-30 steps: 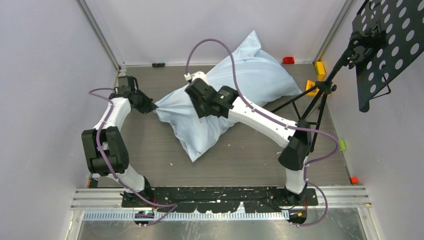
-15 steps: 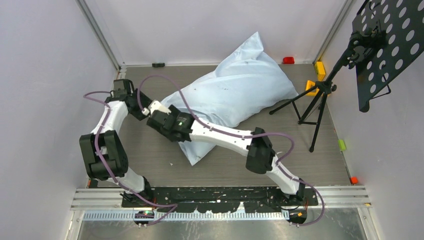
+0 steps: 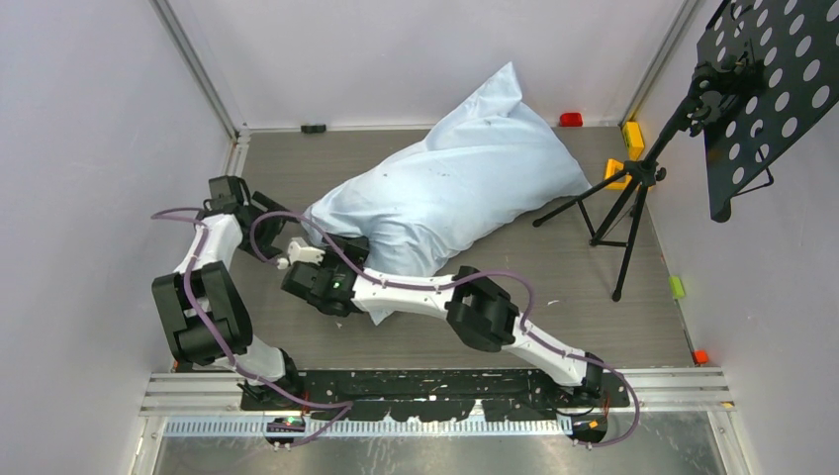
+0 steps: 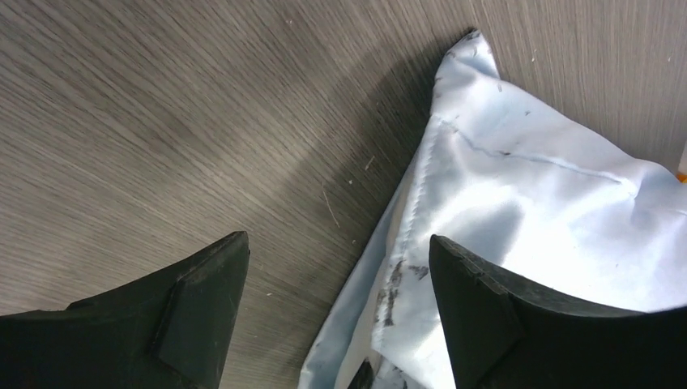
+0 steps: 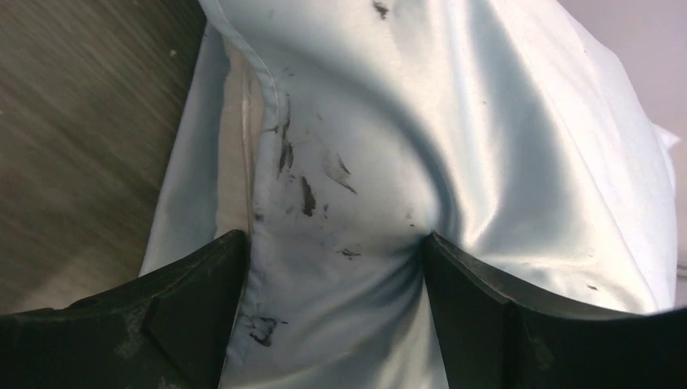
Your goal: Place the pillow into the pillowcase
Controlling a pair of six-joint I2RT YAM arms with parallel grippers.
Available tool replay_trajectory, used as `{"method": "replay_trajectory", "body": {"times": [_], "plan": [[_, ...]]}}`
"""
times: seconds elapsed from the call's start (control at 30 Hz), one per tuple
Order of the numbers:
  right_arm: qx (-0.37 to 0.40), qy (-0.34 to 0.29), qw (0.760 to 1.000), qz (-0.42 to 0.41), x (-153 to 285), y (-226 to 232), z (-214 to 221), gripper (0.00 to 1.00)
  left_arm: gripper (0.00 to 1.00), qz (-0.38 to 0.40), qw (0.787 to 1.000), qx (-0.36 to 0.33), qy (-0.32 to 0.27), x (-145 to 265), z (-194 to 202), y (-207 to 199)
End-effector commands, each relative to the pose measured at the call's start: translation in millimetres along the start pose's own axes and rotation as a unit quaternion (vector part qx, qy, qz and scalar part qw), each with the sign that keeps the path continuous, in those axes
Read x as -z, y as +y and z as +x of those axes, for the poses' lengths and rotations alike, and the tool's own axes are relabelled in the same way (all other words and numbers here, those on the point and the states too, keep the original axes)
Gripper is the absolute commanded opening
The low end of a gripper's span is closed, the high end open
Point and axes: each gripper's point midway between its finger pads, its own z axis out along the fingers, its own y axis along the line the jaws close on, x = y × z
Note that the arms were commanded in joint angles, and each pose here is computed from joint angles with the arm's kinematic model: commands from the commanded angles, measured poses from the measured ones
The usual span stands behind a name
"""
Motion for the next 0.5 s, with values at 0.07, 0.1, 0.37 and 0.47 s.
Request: {"method": "replay_trajectory", "body": {"times": [0.07,0.1,0.37,0.47], "plan": [[0.024,0.029,0.994,0.101,-36.2,-13.5,18.7,0.76,0.85,0.045,0.999,0.012,0.004,5.6,3.7,-9.1],[0.012,0.029,0.994,0.108,-36.8,-20.4,17.4,0.66,0.86,0.048,0.999,0.014,0.007,4.8,5.7,-8.4],[-0.191,-0.018,0.981,0.016,-7.6,-90.3,-20.0,0.0,0.75,0.101,0.993,0.022,0.059,6.4,38.9,-14.8],[-0.293,-0.048,0.954,-0.039,14.1,-115.4,-35.6,0.0,0.68,0.126,0.988,0.017,0.082,10.4,60.4,-21.6]]}}
